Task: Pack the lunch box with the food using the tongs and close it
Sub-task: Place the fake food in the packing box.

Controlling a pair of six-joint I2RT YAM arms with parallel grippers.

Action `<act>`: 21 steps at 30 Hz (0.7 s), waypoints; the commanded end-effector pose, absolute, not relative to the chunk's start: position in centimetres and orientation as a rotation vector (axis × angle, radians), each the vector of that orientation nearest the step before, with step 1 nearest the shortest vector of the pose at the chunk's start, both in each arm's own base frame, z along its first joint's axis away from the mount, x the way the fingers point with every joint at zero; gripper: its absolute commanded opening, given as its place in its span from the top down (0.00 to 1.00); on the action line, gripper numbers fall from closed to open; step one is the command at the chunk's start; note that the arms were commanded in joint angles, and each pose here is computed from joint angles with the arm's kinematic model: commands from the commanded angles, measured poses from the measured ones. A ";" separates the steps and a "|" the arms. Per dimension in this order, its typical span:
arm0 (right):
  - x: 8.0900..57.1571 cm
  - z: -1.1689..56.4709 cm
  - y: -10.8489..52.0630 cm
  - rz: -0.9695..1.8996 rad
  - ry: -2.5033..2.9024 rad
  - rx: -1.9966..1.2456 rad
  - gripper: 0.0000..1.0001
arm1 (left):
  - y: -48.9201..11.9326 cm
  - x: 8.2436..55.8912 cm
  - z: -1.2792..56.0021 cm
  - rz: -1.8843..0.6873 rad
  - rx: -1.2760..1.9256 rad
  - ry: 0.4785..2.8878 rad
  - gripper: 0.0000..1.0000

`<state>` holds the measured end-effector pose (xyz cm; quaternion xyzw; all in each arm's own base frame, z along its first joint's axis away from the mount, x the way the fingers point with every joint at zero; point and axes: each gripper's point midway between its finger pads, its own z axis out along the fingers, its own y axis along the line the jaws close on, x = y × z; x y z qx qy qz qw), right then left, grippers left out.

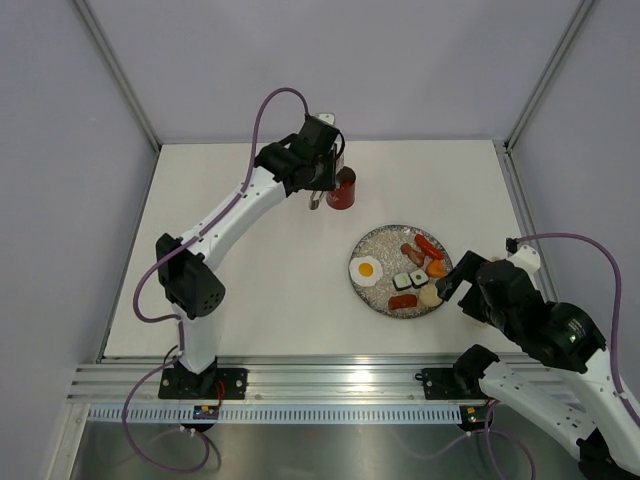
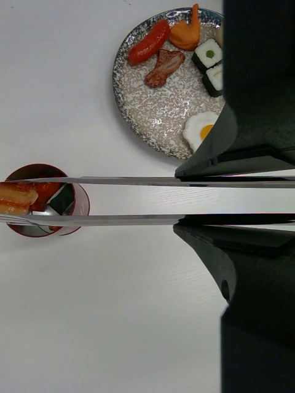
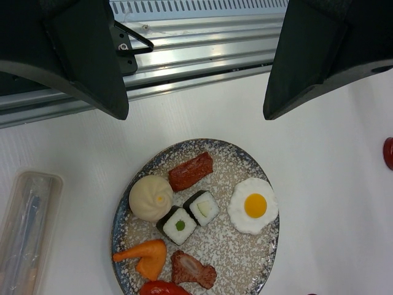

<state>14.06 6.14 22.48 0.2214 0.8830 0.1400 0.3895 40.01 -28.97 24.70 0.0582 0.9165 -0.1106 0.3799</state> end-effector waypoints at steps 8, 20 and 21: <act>14.4 23.0 6.2 0.348 2.232 0.577 0.01 | -31.0 42.1 24.2 -0.381 0.165 2.320 0.78; 14.4 23.0 6.0 0.338 2.231 0.578 0.01 | -31.3 42.2 22.0 -0.368 0.180 2.361 0.49; 14.4 22.9 5.9 0.333 2.234 0.578 0.01 | -31.2 42.3 22.2 -0.367 0.180 2.356 0.49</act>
